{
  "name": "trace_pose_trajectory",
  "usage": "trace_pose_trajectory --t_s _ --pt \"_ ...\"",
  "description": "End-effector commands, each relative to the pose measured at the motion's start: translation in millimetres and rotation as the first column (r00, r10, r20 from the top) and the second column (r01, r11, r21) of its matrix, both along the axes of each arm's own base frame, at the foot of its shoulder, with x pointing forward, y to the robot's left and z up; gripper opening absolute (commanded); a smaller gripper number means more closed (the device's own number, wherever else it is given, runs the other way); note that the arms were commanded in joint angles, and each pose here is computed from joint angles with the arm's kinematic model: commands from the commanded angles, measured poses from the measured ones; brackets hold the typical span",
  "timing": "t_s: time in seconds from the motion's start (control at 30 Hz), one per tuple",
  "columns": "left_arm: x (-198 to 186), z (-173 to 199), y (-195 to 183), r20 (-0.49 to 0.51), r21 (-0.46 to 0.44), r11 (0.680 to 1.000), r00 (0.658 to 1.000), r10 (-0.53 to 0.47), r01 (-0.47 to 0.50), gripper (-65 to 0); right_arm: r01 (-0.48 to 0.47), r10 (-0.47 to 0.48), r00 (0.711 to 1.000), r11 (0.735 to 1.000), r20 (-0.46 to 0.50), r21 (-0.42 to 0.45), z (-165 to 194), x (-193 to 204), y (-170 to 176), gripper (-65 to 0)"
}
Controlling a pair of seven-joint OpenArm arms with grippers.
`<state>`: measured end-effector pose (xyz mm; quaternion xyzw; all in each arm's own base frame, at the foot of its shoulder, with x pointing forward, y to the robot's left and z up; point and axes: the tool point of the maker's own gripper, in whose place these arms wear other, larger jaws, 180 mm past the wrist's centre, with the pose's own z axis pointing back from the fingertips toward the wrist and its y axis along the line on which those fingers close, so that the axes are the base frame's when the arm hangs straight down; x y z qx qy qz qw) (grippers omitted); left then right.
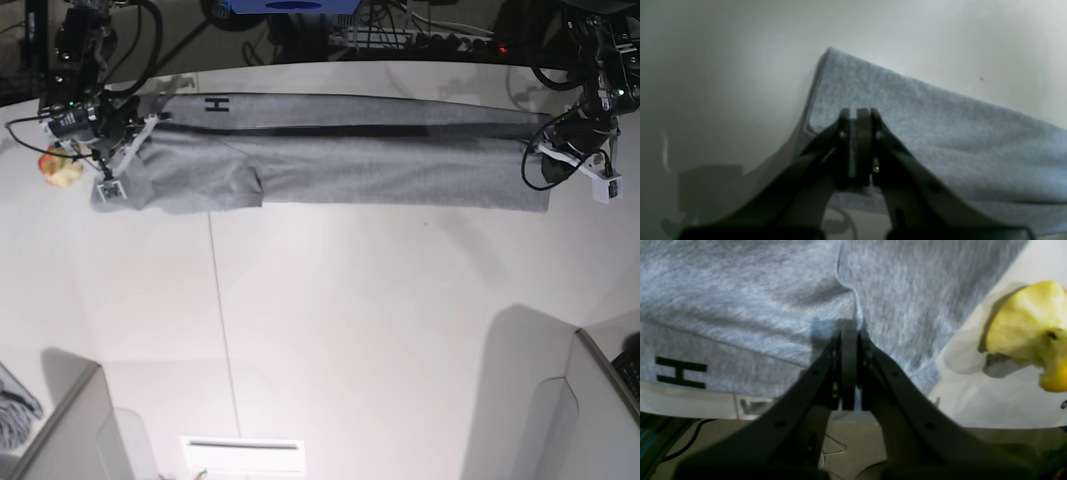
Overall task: Fold the T-shirt properly
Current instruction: 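Lay the folded edge onto the collar and hold it with both grippers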
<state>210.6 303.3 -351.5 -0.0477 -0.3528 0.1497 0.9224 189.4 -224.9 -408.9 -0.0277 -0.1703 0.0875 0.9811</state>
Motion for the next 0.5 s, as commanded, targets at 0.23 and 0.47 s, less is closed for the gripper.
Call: trace_pose_trajectory --t_s 0.23,0.47 --pt "6.2 12.4 7.4 0.042 0.023 1.0 0.999 0.008 -0.009 -24.0 0.018 -0.016 0.992 1.0 0.125 -0.017 28.9 8.3 -12.9 -40.4" --pt "8.4 14.5 3.7 0.055 0.011 1.0 0.998 0.007 -0.008 -15.8 -0.085 0.082 0.984 0.996 0.161 0.016 33.1 28.4 -1.0 -40.1"
